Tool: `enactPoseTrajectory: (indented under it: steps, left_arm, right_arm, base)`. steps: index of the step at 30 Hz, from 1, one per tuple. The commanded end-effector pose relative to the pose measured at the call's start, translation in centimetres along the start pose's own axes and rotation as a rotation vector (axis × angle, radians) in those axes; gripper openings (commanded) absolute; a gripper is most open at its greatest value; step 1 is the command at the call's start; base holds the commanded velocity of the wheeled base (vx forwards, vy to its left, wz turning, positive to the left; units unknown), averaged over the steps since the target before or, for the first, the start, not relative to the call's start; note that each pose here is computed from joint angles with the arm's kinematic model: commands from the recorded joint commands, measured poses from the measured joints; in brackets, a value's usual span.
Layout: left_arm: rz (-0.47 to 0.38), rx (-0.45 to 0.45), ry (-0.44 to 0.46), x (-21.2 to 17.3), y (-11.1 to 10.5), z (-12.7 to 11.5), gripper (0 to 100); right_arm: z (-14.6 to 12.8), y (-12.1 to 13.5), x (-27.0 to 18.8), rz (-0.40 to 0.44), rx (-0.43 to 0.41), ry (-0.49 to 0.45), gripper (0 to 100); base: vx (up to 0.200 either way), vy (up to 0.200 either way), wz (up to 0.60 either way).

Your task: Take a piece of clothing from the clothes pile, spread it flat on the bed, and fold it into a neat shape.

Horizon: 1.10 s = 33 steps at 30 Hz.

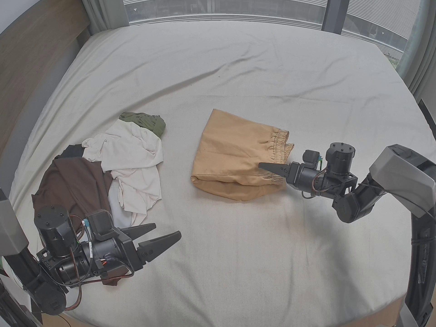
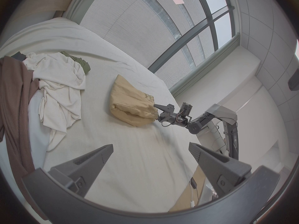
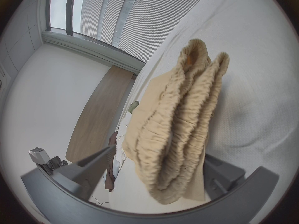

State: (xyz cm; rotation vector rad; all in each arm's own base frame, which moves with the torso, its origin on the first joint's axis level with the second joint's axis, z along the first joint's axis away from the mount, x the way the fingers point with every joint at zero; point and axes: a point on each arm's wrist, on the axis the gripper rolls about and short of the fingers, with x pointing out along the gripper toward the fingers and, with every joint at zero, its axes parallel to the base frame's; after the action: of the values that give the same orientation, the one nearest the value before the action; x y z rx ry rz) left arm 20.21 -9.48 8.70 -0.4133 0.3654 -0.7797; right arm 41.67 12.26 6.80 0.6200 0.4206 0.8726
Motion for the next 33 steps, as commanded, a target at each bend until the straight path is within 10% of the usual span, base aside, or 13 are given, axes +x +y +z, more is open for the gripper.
enactPoseTrajectory:
  steps: [1, 7, 15, 23, 33]
  left_arm:
    - [-0.011, -0.004, -0.021, -0.2, -0.3, 0.4, 100]
    - [-0.020, 0.003, -0.040, -0.2, -0.5, 0.8, 100]
    - [-0.134, -0.006, -0.214, -1.9, -3.4, 4.4, 100]
    - [-0.279, 0.050, -0.351, -8.7, -8.5, 5.9, 100]
    - [-0.123, 0.353, -0.353, -15.9, -9.0, 1.6, 100]
  right_arm:
    - [4.1, 3.3, -3.8, 0.008, -0.072, -0.100, 100]
    - [8.7, 8.9, -8.2, 0.035, -0.158, -0.212, 100]
    - [8.5, 14.3, -11.4, 0.079, -0.221, -0.233, 100]
    - [3.8, 24.5, -23.0, 0.054, -0.501, -0.273, 100]
    - [-9.3, 28.2, -34.1, -0.188, -0.662, -0.399, 100]
  base:
    - [0.000, 0.000, 0.00]
    - [0.000, 0.000, 0.00]
    - [0.000, 0.000, 0.00]
    - [0.000, 0.000, 0.00]
    - [0.000, 0.000, 0.00]
